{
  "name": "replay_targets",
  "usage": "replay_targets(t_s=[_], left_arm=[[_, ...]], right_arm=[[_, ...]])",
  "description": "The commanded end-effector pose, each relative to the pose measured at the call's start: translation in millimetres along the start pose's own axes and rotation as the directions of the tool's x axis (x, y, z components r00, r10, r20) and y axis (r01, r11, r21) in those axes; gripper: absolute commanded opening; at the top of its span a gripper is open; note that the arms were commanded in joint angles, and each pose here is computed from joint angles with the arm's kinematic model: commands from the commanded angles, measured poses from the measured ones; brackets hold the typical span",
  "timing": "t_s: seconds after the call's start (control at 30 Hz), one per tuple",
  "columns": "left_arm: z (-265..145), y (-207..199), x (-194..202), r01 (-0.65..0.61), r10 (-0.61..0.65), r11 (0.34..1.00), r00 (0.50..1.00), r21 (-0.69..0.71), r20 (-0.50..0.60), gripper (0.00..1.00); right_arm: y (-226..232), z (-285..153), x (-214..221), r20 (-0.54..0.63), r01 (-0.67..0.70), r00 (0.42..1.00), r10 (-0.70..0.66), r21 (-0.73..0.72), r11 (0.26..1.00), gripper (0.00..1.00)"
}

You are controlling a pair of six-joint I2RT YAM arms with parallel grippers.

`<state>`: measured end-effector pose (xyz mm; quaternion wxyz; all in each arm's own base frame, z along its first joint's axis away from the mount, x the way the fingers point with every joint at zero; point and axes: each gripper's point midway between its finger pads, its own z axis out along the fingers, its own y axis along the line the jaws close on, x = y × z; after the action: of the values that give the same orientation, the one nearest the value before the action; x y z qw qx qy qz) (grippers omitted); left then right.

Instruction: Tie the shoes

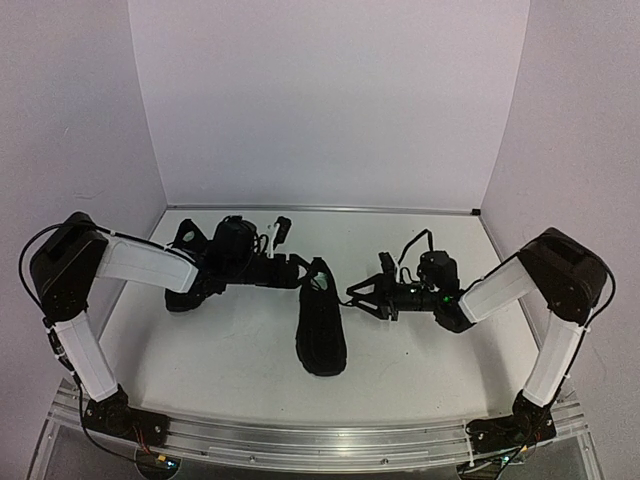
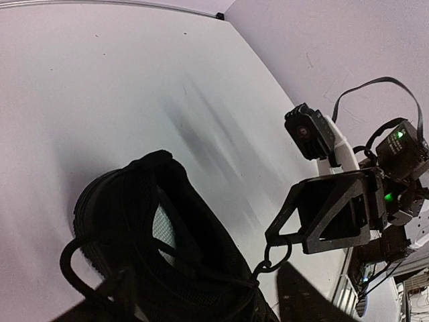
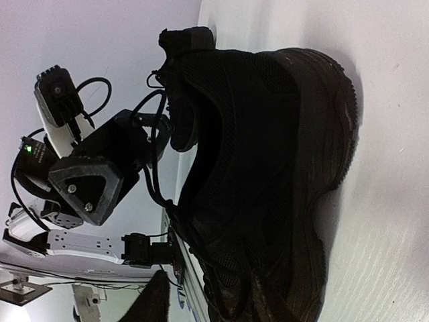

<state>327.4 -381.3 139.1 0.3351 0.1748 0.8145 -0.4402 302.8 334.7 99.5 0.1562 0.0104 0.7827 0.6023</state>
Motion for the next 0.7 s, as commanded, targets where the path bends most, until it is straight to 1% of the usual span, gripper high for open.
replay_targets(t_s=[0.0,0.03,0.07,0.1,0.23,0.3,0.33,0.47,0.57,0.67], left_arm=[[-30,-19,-33,-0.116,0.118,0.991,0.993,-0.073,0.026,0.86],[-36,-16,-32,-0.125,0.127,0.987,0.992,-0.103,0.013,0.94],[-44,-15,-35,-0.132,0.135,0.983,0.991,-0.125,0.011,0.99],[-51,-11,-36,-0.126,0.129,0.981,0.992,-0.145,0.005,0.99],[-88,11,-48,-0.072,0.078,0.97,0.997,-0.231,0.016,1.0],[-108,22,-54,-0.047,0.058,0.96,0.998,-0.275,0.032,1.0],[-118,32,-56,-0.028,0.041,0.951,0.999,-0.308,0.035,1.0],[-154,67,-64,0.041,-0.022,0.902,0.999,-0.429,0.05,1.0],[-173,103,-54,0.113,-0.105,0.849,0.993,-0.517,0.044,1.0],[-176,123,-34,0.134,-0.15,0.82,0.988,-0.557,0.017,1.0]], right_arm=[[33,-6,-7,-0.043,0.163,0.986,-0.161,0.04,0.986,0.48],[33,-9,-9,-0.05,0.183,0.983,-0.179,0.076,0.98,0.53],[34,-15,-12,-0.053,0.218,0.976,-0.213,0.11,0.97,0.6],[31,-20,-14,-0.057,0.223,0.975,-0.217,0.155,0.962,0.66],[32,-57,-36,0.0,0.261,0.963,-0.271,0.271,0.927,0.95],[30,-76,-46,0.01,0.284,0.952,-0.306,0.336,0.898,0.98],[32,-85,-51,0.016,0.3,0.944,-0.329,0.365,0.881,0.98],[33,-108,-64,0.04,0.32,0.929,-0.368,0.415,0.852,0.98],[20,-114,-68,0.027,0.314,0.931,-0.363,0.446,0.838,0.98],[-7,-112,-61,-0.016,0.303,0.941,-0.337,0.48,0.823,0.98]])
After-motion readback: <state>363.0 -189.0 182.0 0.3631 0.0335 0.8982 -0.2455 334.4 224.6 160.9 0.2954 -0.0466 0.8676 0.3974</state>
